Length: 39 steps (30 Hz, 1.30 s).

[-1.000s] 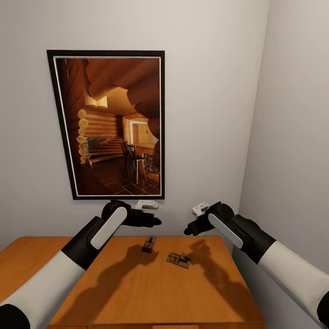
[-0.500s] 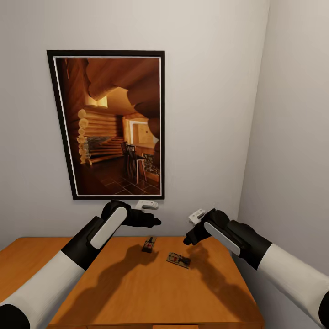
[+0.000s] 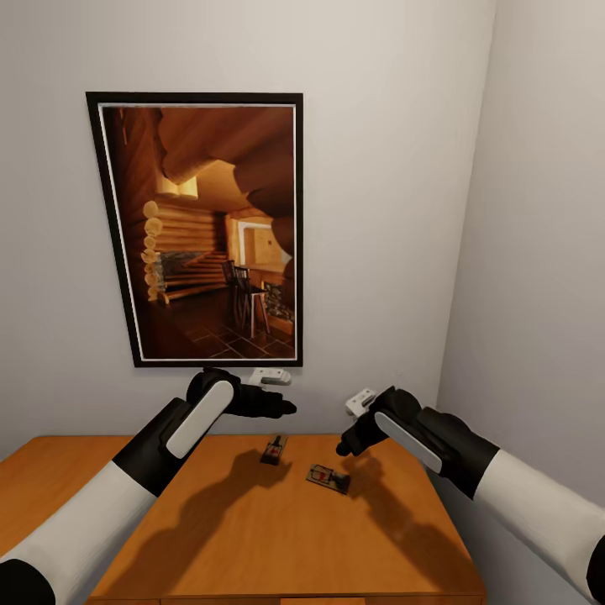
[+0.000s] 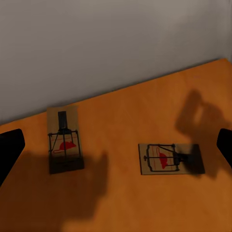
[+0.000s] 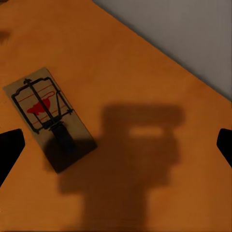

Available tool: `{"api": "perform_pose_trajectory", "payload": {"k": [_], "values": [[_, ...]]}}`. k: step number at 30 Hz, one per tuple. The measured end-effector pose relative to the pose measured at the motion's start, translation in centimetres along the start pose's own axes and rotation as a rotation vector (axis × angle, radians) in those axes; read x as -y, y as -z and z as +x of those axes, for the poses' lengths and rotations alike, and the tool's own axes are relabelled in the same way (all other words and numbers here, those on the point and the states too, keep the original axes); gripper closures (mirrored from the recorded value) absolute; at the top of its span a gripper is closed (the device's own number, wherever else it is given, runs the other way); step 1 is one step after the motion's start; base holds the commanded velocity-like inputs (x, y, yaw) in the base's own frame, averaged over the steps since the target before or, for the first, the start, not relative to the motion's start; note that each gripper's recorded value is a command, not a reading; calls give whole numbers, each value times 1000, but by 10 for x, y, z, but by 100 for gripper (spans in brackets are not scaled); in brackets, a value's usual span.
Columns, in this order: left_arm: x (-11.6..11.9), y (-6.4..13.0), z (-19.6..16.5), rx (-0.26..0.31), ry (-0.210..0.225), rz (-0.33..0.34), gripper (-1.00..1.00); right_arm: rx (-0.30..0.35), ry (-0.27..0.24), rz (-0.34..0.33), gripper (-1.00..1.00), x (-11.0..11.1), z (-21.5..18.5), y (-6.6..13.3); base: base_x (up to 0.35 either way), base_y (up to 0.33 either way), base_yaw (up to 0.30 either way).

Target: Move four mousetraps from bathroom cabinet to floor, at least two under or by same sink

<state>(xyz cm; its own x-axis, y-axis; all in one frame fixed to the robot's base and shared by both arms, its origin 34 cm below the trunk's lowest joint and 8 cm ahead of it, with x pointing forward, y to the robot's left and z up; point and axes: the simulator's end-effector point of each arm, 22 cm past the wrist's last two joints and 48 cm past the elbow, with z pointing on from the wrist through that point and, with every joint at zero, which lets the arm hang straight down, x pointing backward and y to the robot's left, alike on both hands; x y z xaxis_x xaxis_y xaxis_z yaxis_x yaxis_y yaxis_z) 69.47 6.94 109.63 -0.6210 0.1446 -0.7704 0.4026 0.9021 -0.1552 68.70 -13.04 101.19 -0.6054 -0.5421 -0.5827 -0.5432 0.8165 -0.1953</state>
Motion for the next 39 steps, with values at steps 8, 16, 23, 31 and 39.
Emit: {"api": "perform_pose_trajectory", "payload": {"k": [8,16,23,31,39], "values": [[0,0,0,0,0,0,-100,-5,-2,-38,-100,-7,2,0,0,0,0],[0,0,0,0,0,0,-100,-3,-2,-59,-100,-13,2,0,0,0,0],[1,0,0,-1,1,2,-100,7,-2,-80,-100,-19,-3,2,0,0,0],[1,0,0,-1,1,3,-100,13,-10,-139,-100,-32,-6,4,0,0,0],[0,0,0,-1,2,3,-100,3,-21,-179,-100,-38,-3,3,0,0,0]]}}
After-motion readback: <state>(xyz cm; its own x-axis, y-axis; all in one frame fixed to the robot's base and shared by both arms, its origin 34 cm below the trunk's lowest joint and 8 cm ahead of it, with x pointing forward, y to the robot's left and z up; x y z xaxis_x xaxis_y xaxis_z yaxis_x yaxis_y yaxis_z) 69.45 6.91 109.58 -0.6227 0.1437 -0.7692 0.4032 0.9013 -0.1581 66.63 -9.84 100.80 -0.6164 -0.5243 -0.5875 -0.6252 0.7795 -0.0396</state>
